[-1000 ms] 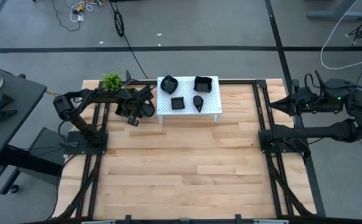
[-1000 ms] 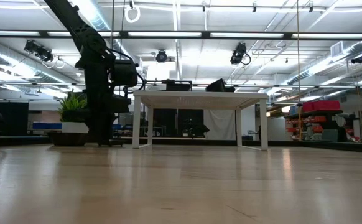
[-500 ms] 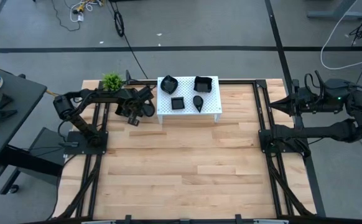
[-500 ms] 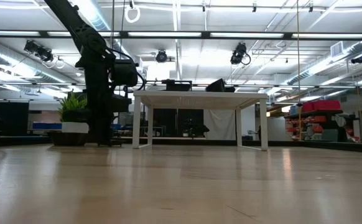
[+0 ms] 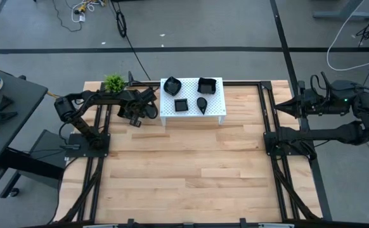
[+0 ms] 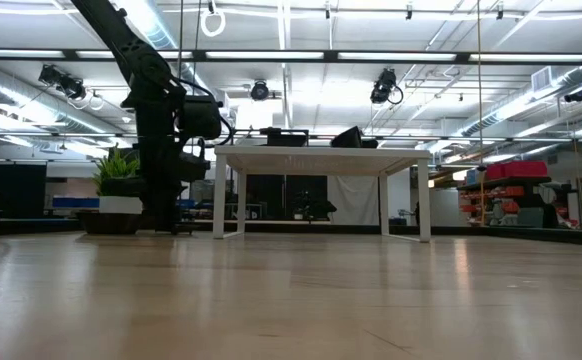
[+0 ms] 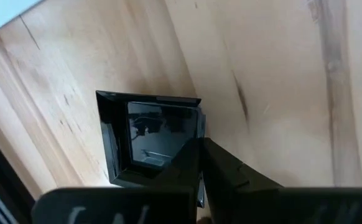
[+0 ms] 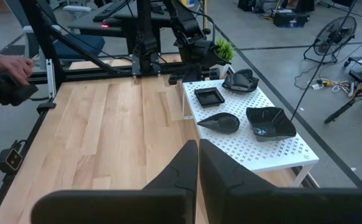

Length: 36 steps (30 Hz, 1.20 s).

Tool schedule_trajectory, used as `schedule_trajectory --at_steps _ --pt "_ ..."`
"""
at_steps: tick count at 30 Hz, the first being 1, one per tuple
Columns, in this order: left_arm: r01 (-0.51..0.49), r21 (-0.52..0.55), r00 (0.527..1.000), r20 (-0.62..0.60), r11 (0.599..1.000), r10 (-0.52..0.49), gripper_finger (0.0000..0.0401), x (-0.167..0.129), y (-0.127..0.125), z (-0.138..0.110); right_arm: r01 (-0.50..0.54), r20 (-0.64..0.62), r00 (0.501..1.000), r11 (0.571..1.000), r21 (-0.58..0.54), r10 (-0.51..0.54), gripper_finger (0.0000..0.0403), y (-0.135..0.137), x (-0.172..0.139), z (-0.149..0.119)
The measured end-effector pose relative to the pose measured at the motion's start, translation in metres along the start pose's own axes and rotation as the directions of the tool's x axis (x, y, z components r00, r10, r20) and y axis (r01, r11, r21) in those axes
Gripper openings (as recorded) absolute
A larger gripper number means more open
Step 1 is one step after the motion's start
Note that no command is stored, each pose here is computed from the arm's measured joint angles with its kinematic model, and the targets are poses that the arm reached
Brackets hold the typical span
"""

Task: Pick & Place Mini shaped plates
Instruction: Stack the square plate on top of the square plate on the shelf

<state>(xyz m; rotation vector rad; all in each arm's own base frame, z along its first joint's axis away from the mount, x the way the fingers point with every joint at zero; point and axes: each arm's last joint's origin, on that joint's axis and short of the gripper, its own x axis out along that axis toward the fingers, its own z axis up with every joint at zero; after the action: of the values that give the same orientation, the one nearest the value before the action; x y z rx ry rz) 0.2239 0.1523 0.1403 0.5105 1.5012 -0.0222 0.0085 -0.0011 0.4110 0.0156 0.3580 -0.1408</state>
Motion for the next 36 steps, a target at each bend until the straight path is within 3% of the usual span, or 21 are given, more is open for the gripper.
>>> schedule_trajectory --at_steps 21,31,36 --pt "-0.049 0.017 0.998 0.025 0.999 0.049 0.0012 -0.023 0.013 0.015 0.0 0.0 1.0 1.0 0.0 0.0 0.002 0.0 0.0 0.0" --pt "-0.115 0.002 0.993 0.014 0.993 0.115 0.0011 -0.051 0.006 0.014 0.0 0.0 1.0 1.0 0.0 0.0 0.002 0.0 0.0 0.0" --pt "-0.101 -0.01 0.995 -0.017 0.995 0.101 0.001 -0.066 -0.003 0.007 0.0 0.0 1.0 1.0 0.0 0.0 0.002 0.0 0.0 0.0"
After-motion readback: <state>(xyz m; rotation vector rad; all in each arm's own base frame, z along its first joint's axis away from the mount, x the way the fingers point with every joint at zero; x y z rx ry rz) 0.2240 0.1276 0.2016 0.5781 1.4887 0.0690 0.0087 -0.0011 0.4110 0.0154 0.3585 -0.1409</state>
